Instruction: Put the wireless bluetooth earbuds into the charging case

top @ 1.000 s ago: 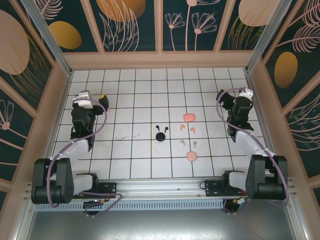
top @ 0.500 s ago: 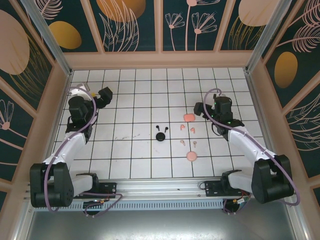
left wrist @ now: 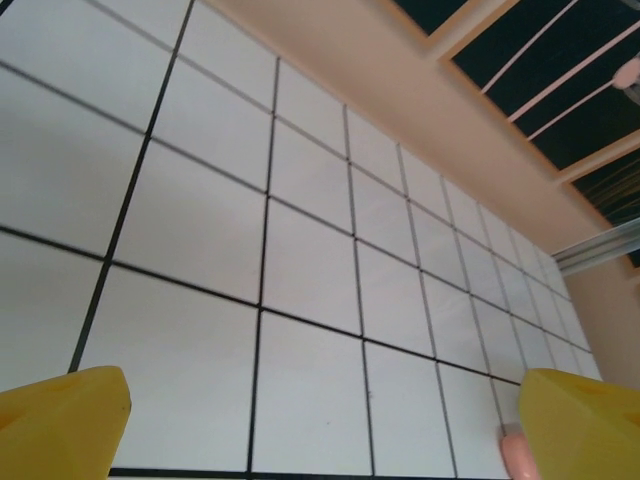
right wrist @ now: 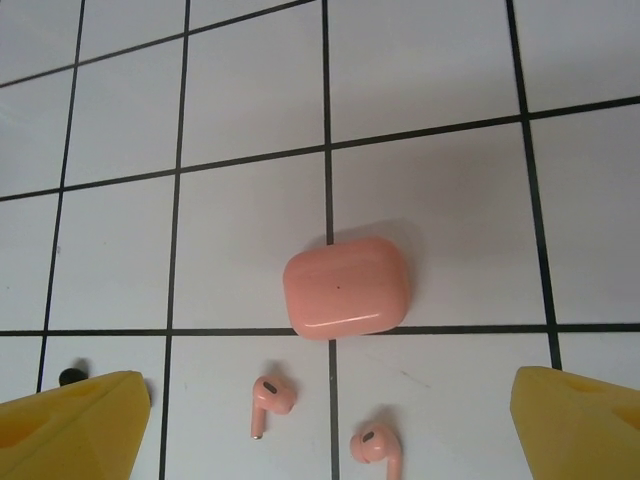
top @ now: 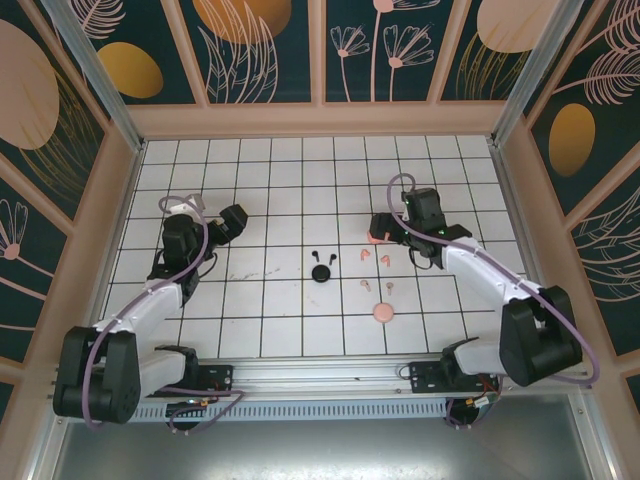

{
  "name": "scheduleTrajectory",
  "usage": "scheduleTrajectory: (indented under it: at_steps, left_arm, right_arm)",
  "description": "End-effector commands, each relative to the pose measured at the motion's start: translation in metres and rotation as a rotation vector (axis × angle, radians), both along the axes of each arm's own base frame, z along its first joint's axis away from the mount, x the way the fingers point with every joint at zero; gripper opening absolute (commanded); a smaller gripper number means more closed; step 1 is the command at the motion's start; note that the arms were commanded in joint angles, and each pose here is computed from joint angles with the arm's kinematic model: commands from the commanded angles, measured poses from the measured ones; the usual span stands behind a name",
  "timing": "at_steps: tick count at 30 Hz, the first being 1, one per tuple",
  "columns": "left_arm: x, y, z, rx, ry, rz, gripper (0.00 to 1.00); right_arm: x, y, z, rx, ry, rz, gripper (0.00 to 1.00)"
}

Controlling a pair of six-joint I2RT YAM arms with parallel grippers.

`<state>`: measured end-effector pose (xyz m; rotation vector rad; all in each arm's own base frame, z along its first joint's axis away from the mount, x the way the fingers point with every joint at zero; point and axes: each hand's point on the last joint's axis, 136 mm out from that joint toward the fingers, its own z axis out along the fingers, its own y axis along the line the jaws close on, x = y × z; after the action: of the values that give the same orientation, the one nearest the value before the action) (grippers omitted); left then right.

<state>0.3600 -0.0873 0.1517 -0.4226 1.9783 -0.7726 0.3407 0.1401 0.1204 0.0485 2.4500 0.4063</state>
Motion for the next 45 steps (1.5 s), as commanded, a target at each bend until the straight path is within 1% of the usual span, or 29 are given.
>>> scheduleTrajectory:
  at_steps: [1, 3, 7, 11, 13, 17, 21, 25, 31, 41, 45]
  left_arm:
    - [0.007, 0.002, 0.002, 0.02, 0.036, 0.02, 0.99]
    - [0.011, 0.007, 0.005, 0.012, 0.045, 0.055, 0.99]
    - [0.018, 0.019, 0.008, -0.013, 0.08, 0.15, 0.99]
    - [0.021, 0.03, -0.001, -0.02, 0.156, 0.238, 0.99]
    - [0.021, 0.034, -0.004, -0.016, 0.172, 0.259, 0.99]
    - [0.021, 0.034, -0.005, -0.039, 0.177, 0.272, 0.99]
    - [0.021, 0.036, -0.003, -0.04, 0.159, 0.282, 0.99]
    - [0.02, 0.036, -0.001, -0.049, 0.134, 0.285, 0.99]
    - [0.02, 0.037, -0.002, -0.04, 0.125, 0.286, 0.99]
    - [0.024, 0.032, -0.008, -0.063, 0.123, 0.266, 0.99]
    - [0.024, 0.031, -0.007, -0.069, 0.117, 0.261, 0.99]
  right_arm:
    - [-0.003, 0.021, 0.004, -0.012, 0.035, 0.099, 0.92]
    - [-0.005, 0.036, 0.005, -0.008, 0.048, 0.118, 0.92]
    - [-0.011, 0.064, 0.005, 0.035, 0.09, 0.094, 0.9]
    - [-0.03, 0.095, 0.001, 0.057, 0.134, 0.045, 0.9]
    - [-0.04, 0.107, -0.001, 0.065, 0.15, 0.018, 0.9]
    - [-0.06, 0.128, -0.01, 0.076, 0.191, -0.032, 0.9]
    - [-0.071, 0.135, -0.023, 0.068, 0.233, -0.117, 0.9]
    - [-0.076, 0.135, -0.035, 0.042, 0.268, -0.182, 0.9]
    - [-0.076, 0.149, -0.046, 0.05, 0.324, -0.19, 0.9]
    - [-0.077, 0.176, -0.062, 0.022, 0.377, -0.167, 0.76]
    - [-0.078, 0.179, -0.07, -0.01, 0.394, -0.168, 0.75]
